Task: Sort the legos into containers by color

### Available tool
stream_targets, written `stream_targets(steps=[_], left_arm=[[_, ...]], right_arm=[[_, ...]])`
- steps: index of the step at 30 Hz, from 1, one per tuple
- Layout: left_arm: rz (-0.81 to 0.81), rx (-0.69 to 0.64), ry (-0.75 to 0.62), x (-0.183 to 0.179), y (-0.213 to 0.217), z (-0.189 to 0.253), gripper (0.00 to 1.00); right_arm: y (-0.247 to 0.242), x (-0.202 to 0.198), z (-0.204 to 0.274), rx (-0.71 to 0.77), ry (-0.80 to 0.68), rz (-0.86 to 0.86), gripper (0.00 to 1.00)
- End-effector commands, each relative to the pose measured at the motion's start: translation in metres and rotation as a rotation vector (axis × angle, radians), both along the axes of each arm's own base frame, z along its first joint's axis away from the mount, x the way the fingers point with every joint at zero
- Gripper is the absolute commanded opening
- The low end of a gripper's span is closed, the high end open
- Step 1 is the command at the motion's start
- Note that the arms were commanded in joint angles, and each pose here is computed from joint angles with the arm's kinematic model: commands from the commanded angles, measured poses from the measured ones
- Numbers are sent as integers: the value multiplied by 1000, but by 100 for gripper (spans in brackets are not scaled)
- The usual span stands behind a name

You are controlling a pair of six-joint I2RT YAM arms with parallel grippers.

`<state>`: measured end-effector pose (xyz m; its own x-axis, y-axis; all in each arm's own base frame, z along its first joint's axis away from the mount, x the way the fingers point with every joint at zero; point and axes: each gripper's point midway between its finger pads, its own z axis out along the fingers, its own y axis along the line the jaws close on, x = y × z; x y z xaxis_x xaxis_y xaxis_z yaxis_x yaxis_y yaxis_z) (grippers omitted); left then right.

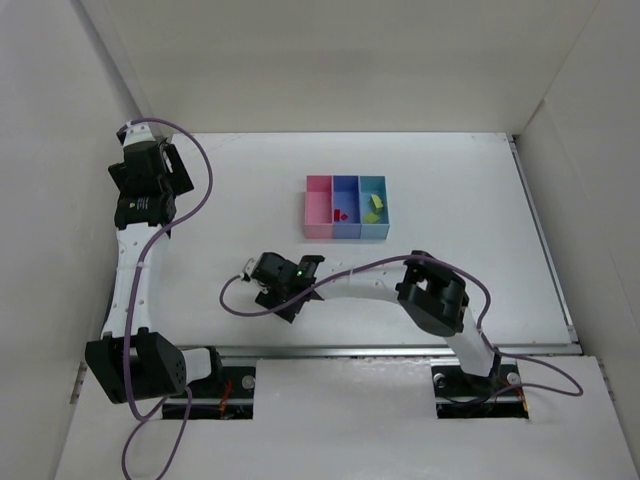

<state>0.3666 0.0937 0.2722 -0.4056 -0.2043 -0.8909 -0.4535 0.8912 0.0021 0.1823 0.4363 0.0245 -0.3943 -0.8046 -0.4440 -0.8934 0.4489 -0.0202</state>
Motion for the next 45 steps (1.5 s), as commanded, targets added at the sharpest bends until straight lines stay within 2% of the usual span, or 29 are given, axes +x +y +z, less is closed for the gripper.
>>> stream_targets(steps=[1, 5, 10, 15, 25, 28, 34, 37, 41, 45], left_arm=[[10, 8, -43, -1, 3, 11, 79], [10, 8, -43, -1, 3, 11, 79], [10, 8, -43, -1, 3, 11, 79], [10, 8, -43, -1, 3, 11, 79], [10, 8, -43, -1, 3, 11, 79], [10, 8, -43, -1, 3, 11, 79], [10, 8, -43, -1, 3, 11, 79], [10, 8, -43, -1, 3, 11, 79], [10, 8, -43, -1, 3, 11, 79], [10, 9, -52, -2, 3, 14, 79]], right_arm=[[13, 5, -10, -2, -2, 22, 52], [14, 8, -10, -12, -11, 26, 44], [13, 9, -10, -15, -19, 22, 40], [-3, 8, -15, -59, -28, 23, 45], [-19, 1, -20, -91, -19, 33, 45], [-19, 1, -20, -91, -19, 33, 38], [-20, 3, -20, -95, -28, 29, 35], [-20, 3, -20, -95, -28, 29, 30], [-17, 4, -17, -84, -28, 19, 9], [-10, 6, -8, -54, -31, -1, 3]])
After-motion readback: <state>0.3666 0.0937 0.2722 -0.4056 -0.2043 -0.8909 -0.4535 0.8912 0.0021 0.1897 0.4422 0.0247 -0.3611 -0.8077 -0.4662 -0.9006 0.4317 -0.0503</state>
